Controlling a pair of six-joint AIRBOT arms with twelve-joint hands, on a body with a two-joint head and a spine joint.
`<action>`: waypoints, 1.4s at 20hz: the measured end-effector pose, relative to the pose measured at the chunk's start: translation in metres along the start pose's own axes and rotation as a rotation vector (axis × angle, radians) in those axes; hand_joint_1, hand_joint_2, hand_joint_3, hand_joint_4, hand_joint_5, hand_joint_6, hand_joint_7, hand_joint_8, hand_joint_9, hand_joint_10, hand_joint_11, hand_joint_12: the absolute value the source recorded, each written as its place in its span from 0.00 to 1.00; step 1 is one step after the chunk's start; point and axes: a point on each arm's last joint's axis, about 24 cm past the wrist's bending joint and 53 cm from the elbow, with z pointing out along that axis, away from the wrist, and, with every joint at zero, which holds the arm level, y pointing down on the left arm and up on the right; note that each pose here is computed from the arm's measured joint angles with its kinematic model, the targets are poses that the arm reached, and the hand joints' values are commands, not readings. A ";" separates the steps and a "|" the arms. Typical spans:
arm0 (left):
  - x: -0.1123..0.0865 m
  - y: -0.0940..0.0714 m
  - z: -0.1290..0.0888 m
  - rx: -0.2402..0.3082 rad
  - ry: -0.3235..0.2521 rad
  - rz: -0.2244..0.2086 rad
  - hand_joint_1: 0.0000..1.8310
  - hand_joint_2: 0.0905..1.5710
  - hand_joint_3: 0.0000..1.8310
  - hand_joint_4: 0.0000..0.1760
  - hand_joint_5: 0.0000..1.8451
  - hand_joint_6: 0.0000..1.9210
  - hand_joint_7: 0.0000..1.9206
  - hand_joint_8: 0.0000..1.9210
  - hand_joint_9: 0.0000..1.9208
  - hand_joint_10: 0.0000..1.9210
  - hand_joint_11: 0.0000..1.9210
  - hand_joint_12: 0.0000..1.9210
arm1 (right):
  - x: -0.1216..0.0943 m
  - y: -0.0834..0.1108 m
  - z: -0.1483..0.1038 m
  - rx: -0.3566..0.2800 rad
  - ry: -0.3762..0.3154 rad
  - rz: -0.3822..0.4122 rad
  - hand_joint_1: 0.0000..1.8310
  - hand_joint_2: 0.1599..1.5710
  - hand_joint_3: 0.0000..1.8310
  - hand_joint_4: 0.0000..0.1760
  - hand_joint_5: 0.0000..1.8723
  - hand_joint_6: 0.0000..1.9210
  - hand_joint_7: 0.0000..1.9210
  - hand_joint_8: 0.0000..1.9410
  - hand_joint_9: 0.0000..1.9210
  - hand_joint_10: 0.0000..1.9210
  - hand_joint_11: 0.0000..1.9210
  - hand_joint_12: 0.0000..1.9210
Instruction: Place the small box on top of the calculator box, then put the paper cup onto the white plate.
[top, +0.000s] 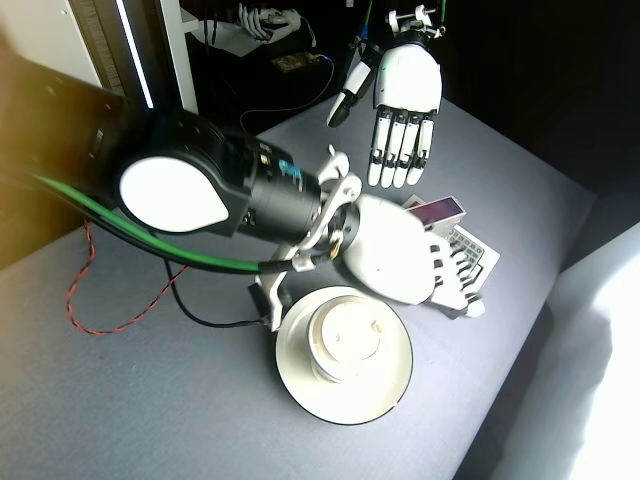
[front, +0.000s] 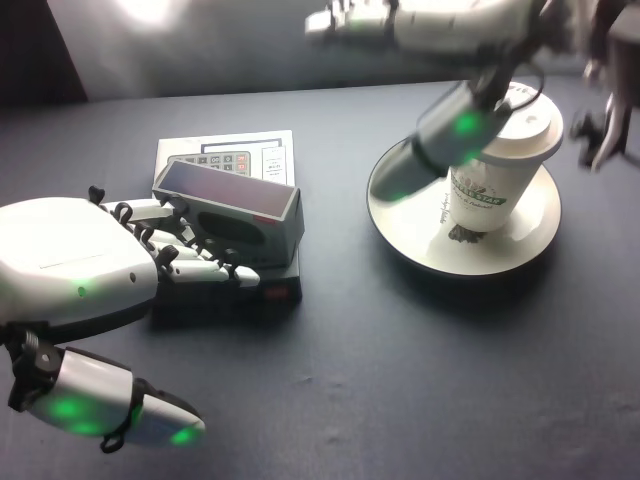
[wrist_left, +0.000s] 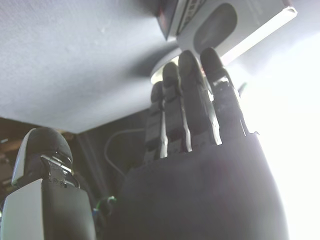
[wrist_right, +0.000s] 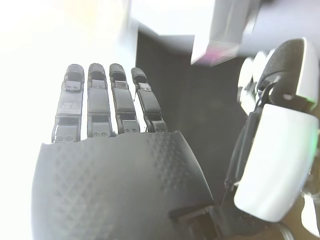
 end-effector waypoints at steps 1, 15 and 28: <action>0.000 0.000 0.000 0.001 0.000 0.001 0.14 0.66 0.00 0.00 0.11 0.00 0.18 0.00 0.19 0.00 0.00 0.40 | -0.012 0.003 -0.004 -0.023 -0.039 -0.040 0.30 0.42 0.00 0.00 0.00 0.00 0.00 0.00 0.00 0.00 0.00 0.00; -0.002 -0.005 0.000 0.021 -0.008 0.011 0.15 0.66 0.00 0.00 0.11 0.00 0.18 0.00 0.19 0.00 0.00 0.39 | -0.094 -0.033 -0.102 -0.103 -0.291 -0.194 0.30 0.42 0.00 0.00 0.00 0.00 0.00 0.00 0.00 0.00 0.00 0.00; -0.003 -0.007 0.000 0.030 -0.012 0.007 0.16 0.67 0.00 0.00 0.11 0.00 0.18 0.00 0.19 0.00 0.00 0.39 | -0.063 -0.065 -0.170 -0.068 -0.165 -0.180 0.31 0.43 0.00 0.00 0.00 0.00 0.00 0.00 0.00 0.00 0.00 0.00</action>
